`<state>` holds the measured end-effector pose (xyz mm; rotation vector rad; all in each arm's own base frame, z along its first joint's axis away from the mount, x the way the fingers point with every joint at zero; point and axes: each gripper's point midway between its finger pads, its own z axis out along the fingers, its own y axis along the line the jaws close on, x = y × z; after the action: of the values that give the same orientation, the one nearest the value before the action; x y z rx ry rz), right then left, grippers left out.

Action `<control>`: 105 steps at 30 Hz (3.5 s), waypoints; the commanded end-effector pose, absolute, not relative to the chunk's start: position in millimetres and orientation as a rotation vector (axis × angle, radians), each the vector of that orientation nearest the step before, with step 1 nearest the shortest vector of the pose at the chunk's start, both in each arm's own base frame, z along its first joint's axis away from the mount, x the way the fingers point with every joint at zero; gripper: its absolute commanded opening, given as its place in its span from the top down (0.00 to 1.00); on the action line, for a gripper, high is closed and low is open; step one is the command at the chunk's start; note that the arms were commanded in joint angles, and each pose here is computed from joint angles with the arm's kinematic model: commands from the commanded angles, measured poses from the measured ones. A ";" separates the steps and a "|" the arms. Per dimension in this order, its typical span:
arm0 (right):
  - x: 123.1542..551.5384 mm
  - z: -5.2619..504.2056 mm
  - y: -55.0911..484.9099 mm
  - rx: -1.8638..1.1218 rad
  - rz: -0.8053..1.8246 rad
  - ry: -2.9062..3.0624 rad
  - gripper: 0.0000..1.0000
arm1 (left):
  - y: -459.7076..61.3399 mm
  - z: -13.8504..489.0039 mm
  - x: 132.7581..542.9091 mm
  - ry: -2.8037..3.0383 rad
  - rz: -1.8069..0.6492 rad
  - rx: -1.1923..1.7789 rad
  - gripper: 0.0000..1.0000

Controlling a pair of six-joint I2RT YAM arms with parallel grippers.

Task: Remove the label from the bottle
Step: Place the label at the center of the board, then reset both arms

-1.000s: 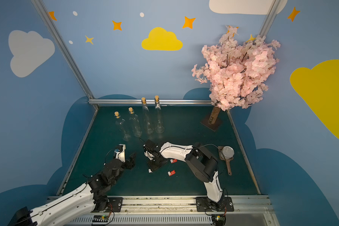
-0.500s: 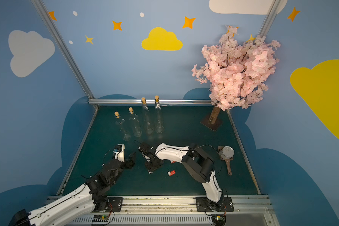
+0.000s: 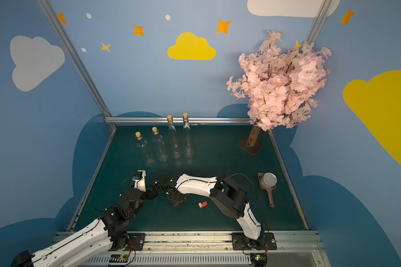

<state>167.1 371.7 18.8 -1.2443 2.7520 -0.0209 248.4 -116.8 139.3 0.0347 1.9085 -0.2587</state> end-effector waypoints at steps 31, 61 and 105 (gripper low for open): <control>152.1 15.6 381.6 -1.308 -0.023 2.725 0.52 | -116.0 151.4 244.1 1.883 -0.283 0.044 0.28; 178.9 111.2 358.3 -1.120 0.121 2.573 0.51 | -88.7 152.0 238.9 1.907 -0.162 -0.032 0.29; 383.9 132.3 84.5 -0.377 -0.048 2.094 0.56 | 10.8 113.2 375.2 1.933 -0.014 -0.044 0.19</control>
<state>388.7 79.8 124.2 -0.3826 2.1055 -0.0964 361.6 20.8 90.7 -0.1097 2.0406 0.0192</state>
